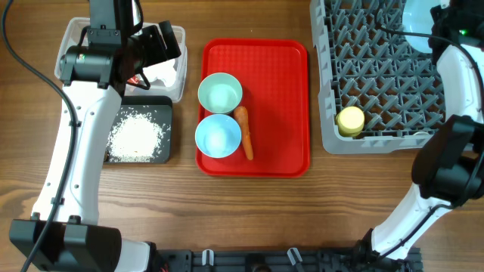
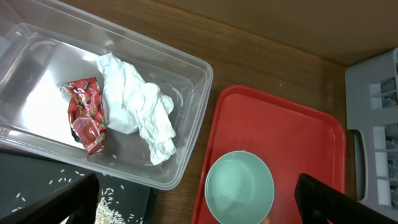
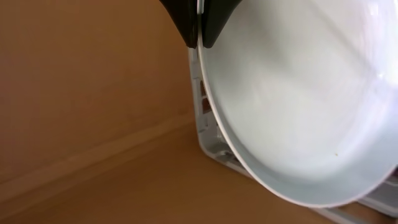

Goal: Sort waste into correct bins and load items into the dishwasher rack
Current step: 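Lift the plate right and stand it upright in the dish rack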

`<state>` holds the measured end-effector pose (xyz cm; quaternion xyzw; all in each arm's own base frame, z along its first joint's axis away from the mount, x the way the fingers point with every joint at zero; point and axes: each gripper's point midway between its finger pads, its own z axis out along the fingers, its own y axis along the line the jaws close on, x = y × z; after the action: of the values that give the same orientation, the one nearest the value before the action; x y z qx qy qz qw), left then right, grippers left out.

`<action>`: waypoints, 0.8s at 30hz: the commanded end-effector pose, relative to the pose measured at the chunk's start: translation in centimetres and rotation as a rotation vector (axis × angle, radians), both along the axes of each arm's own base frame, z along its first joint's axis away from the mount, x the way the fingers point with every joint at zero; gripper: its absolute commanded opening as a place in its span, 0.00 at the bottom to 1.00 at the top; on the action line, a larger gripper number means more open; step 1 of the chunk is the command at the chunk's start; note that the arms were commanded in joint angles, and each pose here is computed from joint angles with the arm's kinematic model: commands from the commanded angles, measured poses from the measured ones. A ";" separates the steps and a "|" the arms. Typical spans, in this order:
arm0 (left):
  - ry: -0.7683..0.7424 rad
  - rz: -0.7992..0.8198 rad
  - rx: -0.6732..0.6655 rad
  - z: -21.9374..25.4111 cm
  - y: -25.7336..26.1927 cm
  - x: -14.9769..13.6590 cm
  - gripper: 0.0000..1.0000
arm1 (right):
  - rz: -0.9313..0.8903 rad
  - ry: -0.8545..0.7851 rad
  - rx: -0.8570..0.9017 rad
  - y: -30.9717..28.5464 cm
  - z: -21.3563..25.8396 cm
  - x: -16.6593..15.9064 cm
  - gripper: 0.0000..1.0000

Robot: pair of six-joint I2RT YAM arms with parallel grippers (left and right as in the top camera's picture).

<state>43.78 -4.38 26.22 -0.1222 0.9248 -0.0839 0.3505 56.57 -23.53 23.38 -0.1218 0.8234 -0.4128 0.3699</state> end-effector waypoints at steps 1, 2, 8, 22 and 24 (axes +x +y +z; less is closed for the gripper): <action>0.001 0.016 0.006 -0.1 0.2 0.1 1.00 | 0.003 0.025 -0.008 0.5 -0.7 0.4 0.04; 0.001 0.016 0.006 -0.1 0.2 0.1 1.00 | 0.007 0.026 -0.008 0.7 -0.7 0.5 0.04; 0.001 0.016 0.006 -0.1 0.2 0.1 1.00 | 0.045 0.078 0.006 3.0 -1.8 0.7 0.09; 0.001 0.016 0.006 -0.1 0.2 0.1 1.00 | 0.059 -0.155 0.240 5.9 1.4 1.8 1.00; 0.001 0.016 0.006 -0.1 0.2 0.1 1.00 | 0.098 -0.213 0.331 7.7 3.0 1.8 1.00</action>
<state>43.78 -4.37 26.22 -0.1222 0.9247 -0.0837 0.3506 58.01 -18.80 22.38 -0.0911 0.8400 -0.3419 0.4113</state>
